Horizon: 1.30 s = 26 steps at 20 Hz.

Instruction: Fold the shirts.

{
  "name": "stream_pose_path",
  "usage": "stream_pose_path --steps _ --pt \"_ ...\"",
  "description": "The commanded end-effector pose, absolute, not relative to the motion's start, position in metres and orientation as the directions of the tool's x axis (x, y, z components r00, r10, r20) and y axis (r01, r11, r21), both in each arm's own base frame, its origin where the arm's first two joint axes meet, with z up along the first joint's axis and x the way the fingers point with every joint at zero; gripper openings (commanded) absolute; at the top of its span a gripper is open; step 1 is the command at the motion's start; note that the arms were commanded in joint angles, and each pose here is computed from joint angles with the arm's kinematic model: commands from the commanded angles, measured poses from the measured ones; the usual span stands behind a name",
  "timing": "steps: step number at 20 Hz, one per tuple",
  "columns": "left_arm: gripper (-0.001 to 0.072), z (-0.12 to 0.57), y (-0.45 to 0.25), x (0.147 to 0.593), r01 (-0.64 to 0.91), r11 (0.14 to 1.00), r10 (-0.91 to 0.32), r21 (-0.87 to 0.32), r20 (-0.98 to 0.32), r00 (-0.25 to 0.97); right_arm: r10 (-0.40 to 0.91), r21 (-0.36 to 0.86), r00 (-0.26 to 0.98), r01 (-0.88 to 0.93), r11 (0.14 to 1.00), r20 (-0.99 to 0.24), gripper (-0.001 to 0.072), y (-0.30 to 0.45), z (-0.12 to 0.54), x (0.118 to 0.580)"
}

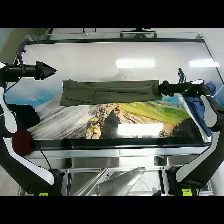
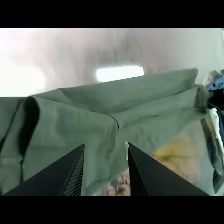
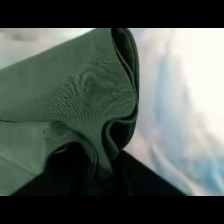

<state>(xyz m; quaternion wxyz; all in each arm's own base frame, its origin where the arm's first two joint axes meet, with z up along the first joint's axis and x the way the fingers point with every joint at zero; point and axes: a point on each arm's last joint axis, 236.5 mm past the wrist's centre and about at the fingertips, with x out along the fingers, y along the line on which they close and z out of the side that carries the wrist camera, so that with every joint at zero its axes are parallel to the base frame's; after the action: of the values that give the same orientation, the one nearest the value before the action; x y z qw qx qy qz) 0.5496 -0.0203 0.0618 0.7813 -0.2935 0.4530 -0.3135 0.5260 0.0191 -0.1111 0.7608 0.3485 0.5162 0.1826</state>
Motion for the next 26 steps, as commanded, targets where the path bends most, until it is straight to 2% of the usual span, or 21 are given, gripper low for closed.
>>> stream_pose_path --steps 1,2,3,8,11,13,15,18,21,23,26 --pt "0.0205 0.063 -0.054 0.540 0.263 0.606 -0.788 -0.750 -0.524 0.322 0.677 0.752 0.393 0.059 0.657 -0.622 0.0021 0.041 -0.103 0.530" --pt "0.0044 0.063 -0.070 0.538 0.282 0.598 -0.798 -0.750 -0.525 0.297 0.693 0.770 0.403 0.050 0.636 -0.598 0.0020 0.044 -0.094 0.534" --pt "0.0001 0.062 -0.084 0.536 0.298 0.592 -0.805 -0.749 -0.526 0.276 0.714 0.790 0.403 0.033 0.613 -0.572 0.0020 0.049 -0.083 0.536" --pt "0.0000 0.036 -0.194 0.528 0.369 0.577 -0.812 -0.729 -0.559 0.164 0.860 0.896 0.358 -0.119 0.429 -0.364 0.0019 0.084 0.020 0.536" --pt "-0.0001 -0.027 -0.270 0.515 0.327 0.633 -0.760 -0.702 -0.643 0.091 0.901 0.928 0.379 -0.212 0.307 -0.211 0.0019 0.108 0.096 0.533" --pt "-0.0001 -0.072 -0.310 0.498 0.316 0.682 -0.705 -0.660 -0.708 0.044 0.918 0.933 0.362 -0.249 0.260 -0.159 0.0020 0.131 0.131 0.525" --pt "-0.0001 -0.102 -0.342 0.480 0.305 0.696 -0.683 -0.651 -0.730 0.001 0.936 0.933 0.324 -0.276 0.229 -0.134 0.0020 0.158 0.150 0.515" --pt "-0.0001 -0.124 -0.360 0.463 0.262 0.705 -0.673 -0.659 -0.739 -0.047 0.961 0.945 0.267 -0.291 0.147 -0.067 0.0020 0.199 0.170 0.503" --pt "0.0000 -0.123 -0.362 0.463 0.258 0.701 -0.678 -0.665 -0.733 -0.048 0.970 0.946 0.236 -0.296 0.132 -0.062 0.0020 0.226 0.172 0.497" --pt "0.0000 -0.100 -0.356 0.467 0.279 0.686 -0.689 -0.672 -0.723 -0.049 0.972 0.946 0.227 -0.298 0.131 -0.063 0.0020 0.236 0.171 0.495" --pt "0.0000 -0.029 -0.323 0.466 0.340 0.644 -0.703 -0.686 -0.706 -0.093 0.972 0.946 0.227 -0.296 0.132 -0.065 0.0020 0.246 0.171 0.494"
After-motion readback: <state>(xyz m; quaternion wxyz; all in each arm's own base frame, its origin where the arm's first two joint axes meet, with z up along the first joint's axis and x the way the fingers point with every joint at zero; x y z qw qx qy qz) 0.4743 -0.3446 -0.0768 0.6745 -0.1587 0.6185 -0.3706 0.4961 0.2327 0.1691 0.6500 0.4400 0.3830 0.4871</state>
